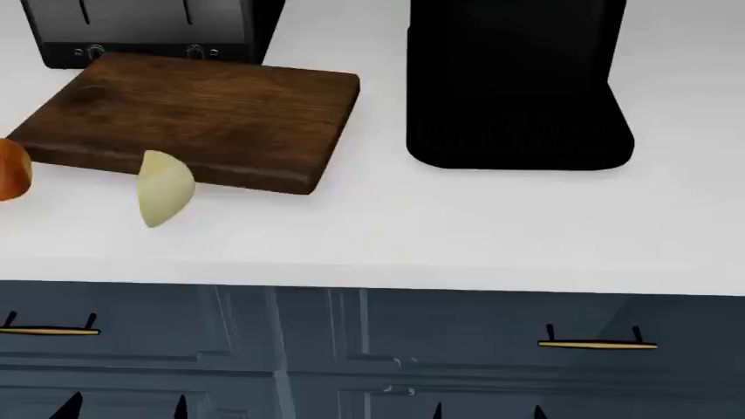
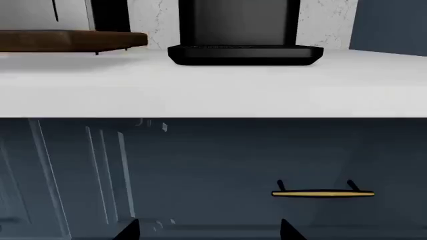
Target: Place the bread and cheese on the cutting board.
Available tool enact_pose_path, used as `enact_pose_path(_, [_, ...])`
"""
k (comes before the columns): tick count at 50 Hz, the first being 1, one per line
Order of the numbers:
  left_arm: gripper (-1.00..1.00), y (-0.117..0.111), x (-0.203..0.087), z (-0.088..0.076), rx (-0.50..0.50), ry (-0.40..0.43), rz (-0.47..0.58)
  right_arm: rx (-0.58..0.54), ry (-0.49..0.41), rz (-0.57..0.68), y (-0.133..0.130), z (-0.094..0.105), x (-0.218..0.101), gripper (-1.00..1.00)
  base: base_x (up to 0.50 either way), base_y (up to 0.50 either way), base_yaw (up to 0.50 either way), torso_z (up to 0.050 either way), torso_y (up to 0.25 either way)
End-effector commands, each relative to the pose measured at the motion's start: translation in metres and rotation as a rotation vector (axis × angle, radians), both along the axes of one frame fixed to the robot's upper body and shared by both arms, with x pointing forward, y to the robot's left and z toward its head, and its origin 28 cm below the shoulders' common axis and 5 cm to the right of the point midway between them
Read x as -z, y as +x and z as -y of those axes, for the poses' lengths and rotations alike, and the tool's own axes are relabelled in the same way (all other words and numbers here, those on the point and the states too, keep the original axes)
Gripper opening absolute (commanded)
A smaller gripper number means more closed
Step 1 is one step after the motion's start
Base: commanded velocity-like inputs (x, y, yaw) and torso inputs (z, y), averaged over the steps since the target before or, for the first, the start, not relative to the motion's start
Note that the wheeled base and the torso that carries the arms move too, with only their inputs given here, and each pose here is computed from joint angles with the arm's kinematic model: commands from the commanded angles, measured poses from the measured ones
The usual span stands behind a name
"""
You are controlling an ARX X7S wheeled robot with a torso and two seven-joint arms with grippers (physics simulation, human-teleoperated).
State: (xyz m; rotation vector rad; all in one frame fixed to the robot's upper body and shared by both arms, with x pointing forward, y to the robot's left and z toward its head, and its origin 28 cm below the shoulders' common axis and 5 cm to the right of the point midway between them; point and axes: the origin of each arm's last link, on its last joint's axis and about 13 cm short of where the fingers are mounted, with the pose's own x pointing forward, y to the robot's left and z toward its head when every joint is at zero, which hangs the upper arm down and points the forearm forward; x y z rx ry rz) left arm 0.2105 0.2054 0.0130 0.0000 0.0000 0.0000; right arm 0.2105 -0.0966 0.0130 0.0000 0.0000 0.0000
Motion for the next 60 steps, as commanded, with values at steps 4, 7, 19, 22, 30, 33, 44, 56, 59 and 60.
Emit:
enact_pose_path(4, [1.00, -0.0001, 0.0002, -0.0002, 0.001, -0.007, 0.001, -0.001, -0.001, -0.004, -0.0001, -0.0006, -0.0005, 1.00, 0.00, 0.00, 0.00, 0.000, 0.000])
enact_pose_path(7, [1.00, 0.0001, 0.0004, -0.0011, -0.010, -0.001, 0.008, 0.000, -0.029, 0.002, 0.0002, -0.0005, -0.0001, 1.00, 0.00, 0.00, 0.00, 0.000, 0.000])
enact_pose_path(19, [1.00, 0.0004, -0.0004, -0.0011, -0.011, -0.023, -0.016, 0.001, -0.019, 0.000, -0.0005, -0.0008, -0.0022, 1.00, 0.00, 0.00, 0.00, 0.000, 0.000])
enact_pose_path(22, [1.00, 0.0001, -0.0009, -0.0008, -0.012, -0.027, -0.017, 0.001, -0.019, -0.001, -0.0001, -0.0007, -0.0013, 1.00, 0.00, 0.00, 0.00, 0.000, 0.000])
enact_pose_path(30, [1.00, 0.0012, -0.0019, -0.0010, -0.030, -0.021, -0.037, -0.001, -0.016, -0.001, -0.0004, -0.0010, -0.0024, 1.00, 0.00, 0.00, 0.00, 0.000, 0.000])
enact_pose_path(33, [1.00, 0.0011, -0.0013, -0.0021, -0.032, -0.032, -0.016, 0.000, -0.014, 0.000, -0.0003, -0.0009, -0.0017, 1.00, 0.00, 0.00, 0.00, 0.000, 0.000])
enact_pose_path(44, [1.00, 0.0006, 0.0015, -0.0048, -0.026, 0.006, 0.035, 0.001, -0.010, 0.003, 0.0001, -0.0005, -0.0011, 1.00, 0.00, 0.00, 0.00, 0.011, 0.000])
enact_pose_path(56, [1.00, -0.0002, -0.0014, -0.0038, -0.023, 0.005, 0.026, 0.006, -0.012, 0.001, 0.0002, 0.0001, -0.0015, 1.00, 0.00, 0.00, 0.00, 0.050, 0.000])
enact_pose_path(59, [1.00, -0.0002, -0.0001, -0.0037, -0.019, 0.006, 0.028, 0.006, -0.013, 0.001, 0.0002, 0.0002, -0.0018, 1.00, 0.00, 0.00, 0.00, 0.050, 0.000])
enact_pose_path(60, [1.00, -0.0005, -0.0017, -0.0032, -0.018, 0.005, 0.027, 0.007, -0.013, 0.001, 0.0005, 0.0003, -0.0013, 1.00, 0.00, 0.00, 0.00, 0.050, 0.000])
